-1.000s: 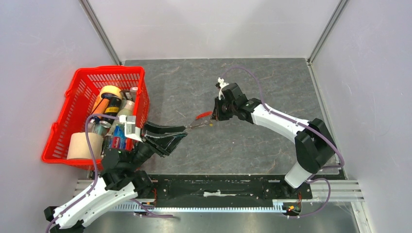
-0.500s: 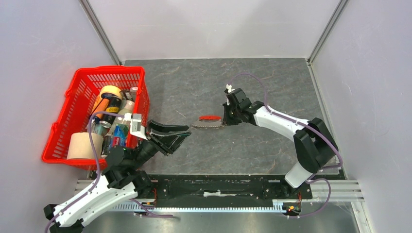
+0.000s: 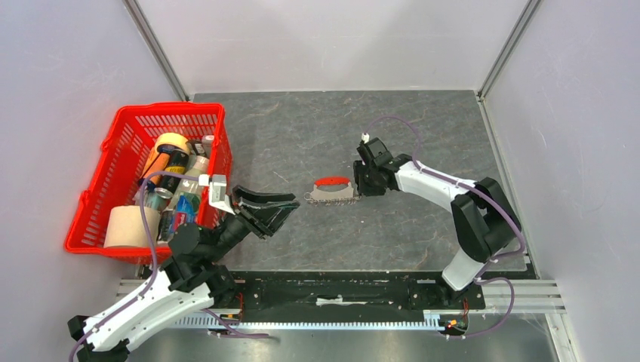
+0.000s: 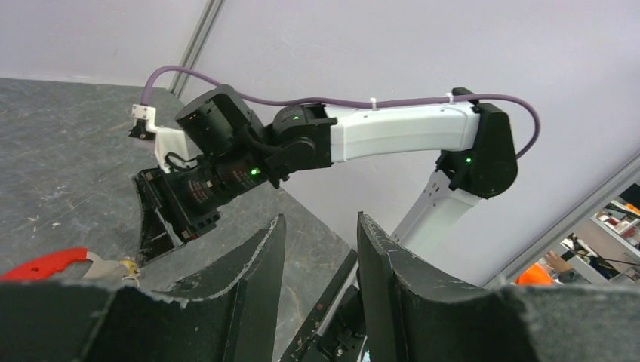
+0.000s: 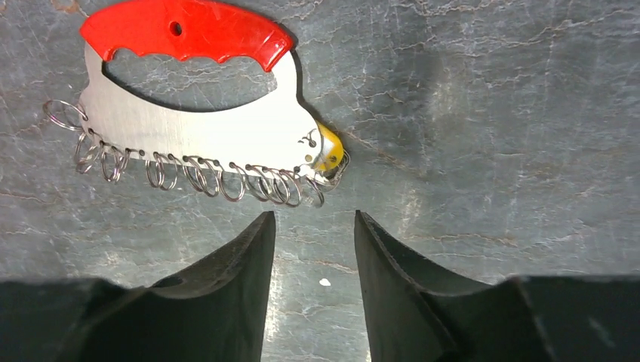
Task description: Put the keys on the keyring
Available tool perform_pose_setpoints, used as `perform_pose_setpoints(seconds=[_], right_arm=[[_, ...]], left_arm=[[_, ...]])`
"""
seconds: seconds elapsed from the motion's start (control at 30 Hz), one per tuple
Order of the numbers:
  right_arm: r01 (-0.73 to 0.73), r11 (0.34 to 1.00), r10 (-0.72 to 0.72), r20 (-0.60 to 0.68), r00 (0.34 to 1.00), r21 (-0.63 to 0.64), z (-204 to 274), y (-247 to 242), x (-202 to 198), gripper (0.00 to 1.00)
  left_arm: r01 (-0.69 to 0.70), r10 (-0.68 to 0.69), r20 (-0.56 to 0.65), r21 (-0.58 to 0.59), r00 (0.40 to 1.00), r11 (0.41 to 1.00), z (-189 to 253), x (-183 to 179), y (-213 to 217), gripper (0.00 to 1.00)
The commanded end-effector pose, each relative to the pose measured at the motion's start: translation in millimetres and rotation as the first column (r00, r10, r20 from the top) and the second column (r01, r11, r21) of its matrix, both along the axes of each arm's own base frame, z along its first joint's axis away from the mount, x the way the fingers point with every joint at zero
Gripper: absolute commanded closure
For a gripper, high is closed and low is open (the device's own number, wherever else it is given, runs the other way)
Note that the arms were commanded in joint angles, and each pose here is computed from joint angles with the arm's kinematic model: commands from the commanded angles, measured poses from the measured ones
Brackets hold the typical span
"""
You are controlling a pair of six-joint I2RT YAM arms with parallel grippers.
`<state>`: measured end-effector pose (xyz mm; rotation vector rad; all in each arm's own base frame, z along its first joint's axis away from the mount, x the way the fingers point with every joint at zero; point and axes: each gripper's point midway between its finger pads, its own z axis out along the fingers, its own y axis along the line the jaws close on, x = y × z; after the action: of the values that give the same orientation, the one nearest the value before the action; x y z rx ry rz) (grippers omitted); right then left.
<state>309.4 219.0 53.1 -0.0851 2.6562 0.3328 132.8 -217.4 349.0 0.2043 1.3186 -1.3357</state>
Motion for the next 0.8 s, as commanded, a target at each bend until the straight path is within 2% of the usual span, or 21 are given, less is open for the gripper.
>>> perform_pose_setpoints(seconds=[0.0, 0.3, 0.43, 0.63, 0.77], right_arm=[[0.013, 1.0, -0.017, 0.138, 0.99, 0.026, 54, 0, 18, 0.46], [-0.03, 0.992, -0.013, 0.332, 0.943, 0.123, 146, -8, 9, 0.28], [-0.049, 0.988, -0.015, 0.409, 0.912, 0.145, 178, -15, 2, 0.05], [-0.058, 0.987, -0.025, 0.492, 0.87, 0.152, 212, -29, -9, 0.03], [0.001, 0.992, -0.068, 0.526, 0.848, 0.126, 227, -46, -10, 0.03]], left_arm=[[-0.056, 0.055, 0.037, 0.01, 0.998, 0.998, 14, 5, 8, 0.54], [-0.093, 0.093, 0.01, 0.069, 0.996, 0.993, 9, 12, 10, 0.53], [-0.091, 0.09, 0.01, 0.076, 0.996, 0.993, 10, 12, 9, 0.47], [-0.108, 0.108, 0.002, 0.133, 0.994, 0.985, 12, 16, 9, 0.36], [-0.125, 0.128, -0.007, 0.157, 0.992, 0.98, 13, 19, 10, 0.26]])
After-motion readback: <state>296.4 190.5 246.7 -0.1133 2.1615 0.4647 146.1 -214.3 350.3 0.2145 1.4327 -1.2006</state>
